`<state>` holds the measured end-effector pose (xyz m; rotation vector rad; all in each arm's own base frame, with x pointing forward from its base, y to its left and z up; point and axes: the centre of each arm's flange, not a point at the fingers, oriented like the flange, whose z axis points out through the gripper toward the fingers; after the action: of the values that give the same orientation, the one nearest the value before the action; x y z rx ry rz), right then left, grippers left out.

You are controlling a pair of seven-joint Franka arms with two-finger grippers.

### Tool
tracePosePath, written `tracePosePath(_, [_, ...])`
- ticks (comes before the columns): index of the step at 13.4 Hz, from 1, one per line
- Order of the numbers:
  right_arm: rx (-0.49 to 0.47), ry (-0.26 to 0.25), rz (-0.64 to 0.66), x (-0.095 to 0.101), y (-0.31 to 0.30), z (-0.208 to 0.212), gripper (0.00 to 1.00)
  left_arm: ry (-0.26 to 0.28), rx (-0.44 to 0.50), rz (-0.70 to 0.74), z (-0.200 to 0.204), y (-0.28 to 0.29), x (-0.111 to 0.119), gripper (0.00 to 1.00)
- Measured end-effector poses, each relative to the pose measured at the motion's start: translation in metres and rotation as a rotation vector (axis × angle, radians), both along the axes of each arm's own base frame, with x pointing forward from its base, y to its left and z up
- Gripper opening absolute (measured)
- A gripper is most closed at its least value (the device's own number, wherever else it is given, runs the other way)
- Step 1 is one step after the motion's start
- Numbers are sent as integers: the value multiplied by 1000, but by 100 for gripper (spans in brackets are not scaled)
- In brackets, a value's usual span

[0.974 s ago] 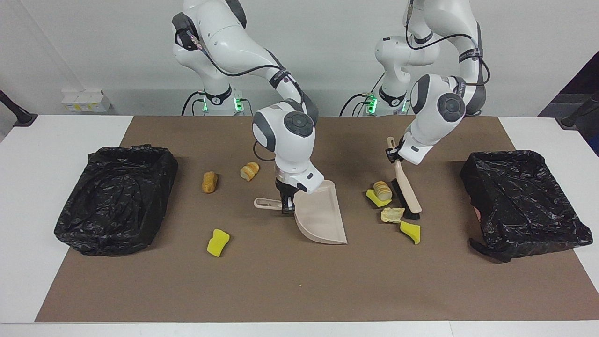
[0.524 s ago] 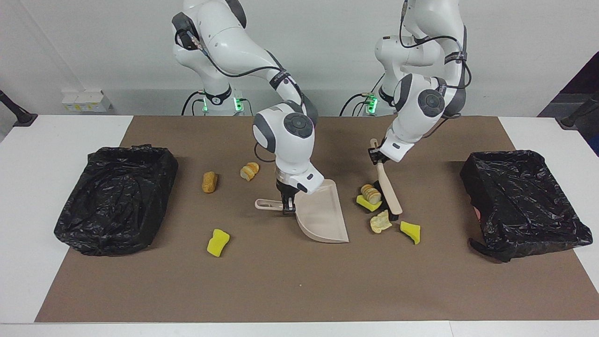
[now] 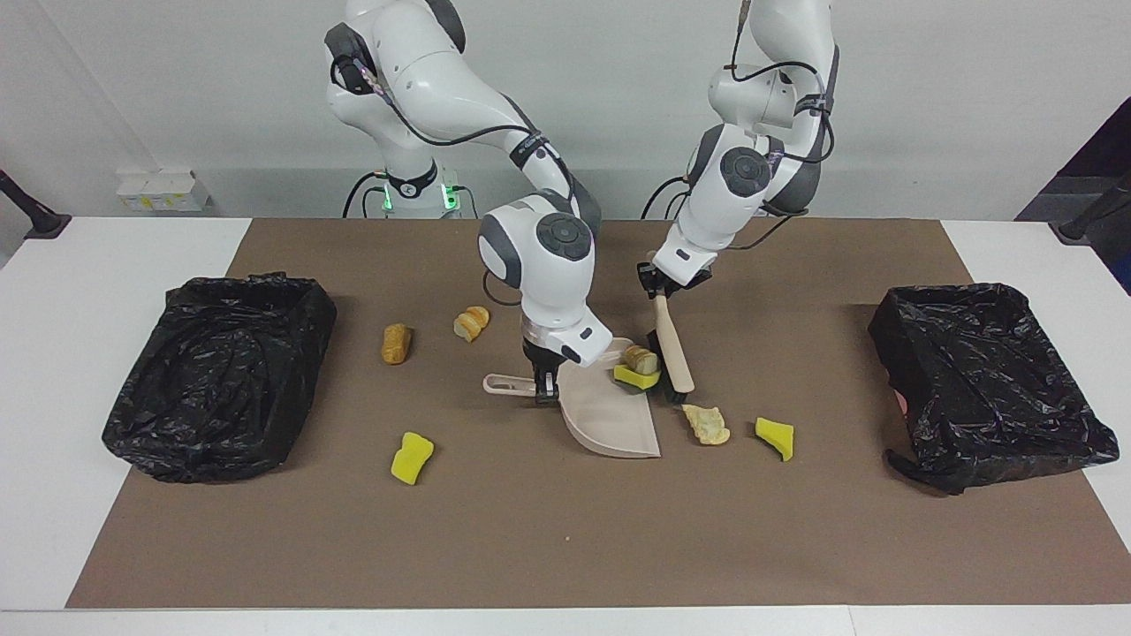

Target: Sweep and dump trash in bin

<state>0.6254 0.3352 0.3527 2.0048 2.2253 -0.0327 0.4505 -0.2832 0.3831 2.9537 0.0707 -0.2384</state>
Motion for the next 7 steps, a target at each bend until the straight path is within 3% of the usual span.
tracePosePath(4, [0, 0, 0, 0, 0, 0, 32, -52, -64, 23, 34, -11, 23, 26])
tracePosePath(7, [1, 1, -2, 0, -1, 0, 32, -75, -11, 11, 59, 39, 58, 26])
